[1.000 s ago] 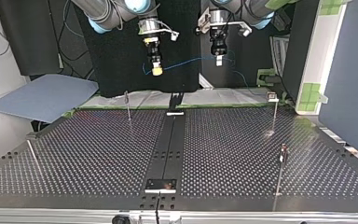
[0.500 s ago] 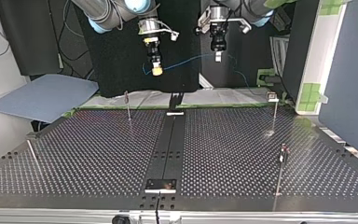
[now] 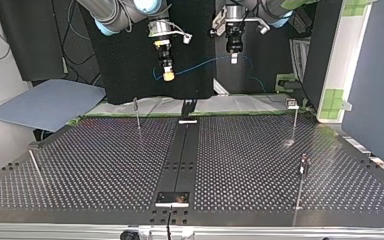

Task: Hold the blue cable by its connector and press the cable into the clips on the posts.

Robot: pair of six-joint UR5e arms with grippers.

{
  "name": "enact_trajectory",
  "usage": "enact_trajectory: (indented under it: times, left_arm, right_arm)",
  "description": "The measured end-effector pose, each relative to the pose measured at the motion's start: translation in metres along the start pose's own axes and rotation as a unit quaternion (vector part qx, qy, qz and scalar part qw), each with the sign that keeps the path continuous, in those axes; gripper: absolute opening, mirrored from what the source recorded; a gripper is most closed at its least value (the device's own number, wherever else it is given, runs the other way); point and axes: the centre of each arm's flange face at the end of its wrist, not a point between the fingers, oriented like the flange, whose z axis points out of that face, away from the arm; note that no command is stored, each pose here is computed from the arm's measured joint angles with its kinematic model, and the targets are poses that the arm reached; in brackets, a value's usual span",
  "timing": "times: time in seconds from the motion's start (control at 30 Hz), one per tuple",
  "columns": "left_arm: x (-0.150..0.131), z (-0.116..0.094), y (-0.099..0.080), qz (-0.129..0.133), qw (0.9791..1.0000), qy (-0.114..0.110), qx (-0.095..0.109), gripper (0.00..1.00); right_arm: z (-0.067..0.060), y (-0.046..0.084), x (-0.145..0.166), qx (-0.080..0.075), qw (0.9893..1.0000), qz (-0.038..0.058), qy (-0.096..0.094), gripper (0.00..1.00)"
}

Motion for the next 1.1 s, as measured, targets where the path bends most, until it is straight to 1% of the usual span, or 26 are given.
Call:
enact_trajectory:
  times: [0.2, 0.27, 0.4, 0.5, 0.6, 0.7, 0.83, 0.9, 0.97, 1.1]
  left_arm:
    - [0.0, 0.0, 0.0, 0.0, 1.0, 0.0, 0.0, 0.0]
    - [0.0, 0.0, 0.0, 0.0, 1.0, 0.0, 0.0, 0.0]
    - [0.0, 0.0, 0.0, 0.0, 1.0, 0.0, 0.0, 0.0]
    - [0.0, 0.0, 0.0, 0.0, 1.0, 0.0, 0.0, 0.0]
    - [0.0, 0.0, 0.0, 0.0, 1.0, 0.0, 0.0, 0.0]
    - [0.0, 0.0, 0.0, 0.0, 1.0, 0.0, 0.0, 0.0]
    - [0.0, 0.0, 0.0, 0.0, 1.0, 0.0, 0.0, 0.0]
    - [0.0, 0.0, 0.0, 0.0, 1.0, 0.0, 0.0, 0.0]
    - [0.0, 0.0, 0.0, 0.0, 1.0, 0.0, 0.0, 0.0]
    - [-0.001, 0.004, -0.002, 0.006, 1.0, 0.001, 0.0, 0.0]
  right_arm:
    - [0.0, 0.0, 0.0, 0.0, 1.0, -0.0001, 0.0, 0.0]
    - [0.0, -0.004, -0.002, 0.0, 1.0, -0.0009, -0.003, 0.0]
    - [0.0, -0.016, -0.009, 0.001, 0.9999, -0.0043, -0.015, 0.0]
    - [-0.002, -0.028, -0.017, 0.003, 0.9996, -0.0086, -0.028, 0.0]
    - [-0.009, -0.04, -0.029, 0.004, 0.9989, -0.0151, -0.044, 0.0]
    - [-0.019, -0.05, -0.042, 0.006, 0.9981, -0.0215, -0.058, 0.0]
    - [-0.035, -0.064, -0.061, 0.007, 0.9966, -0.0313, -0.075, 0.0]
    - [-0.04, -0.066, -0.07, 0.004, 0.9959, -0.0356, -0.083, 0.0]
    - [-0.045, -0.067, -0.08, -0.002, 0.9949, -0.0407, -0.092, 0.0]
    - [-0.051, -0.063, -0.096, -0.017, 0.9928, -0.0486, -0.108, 0.0]
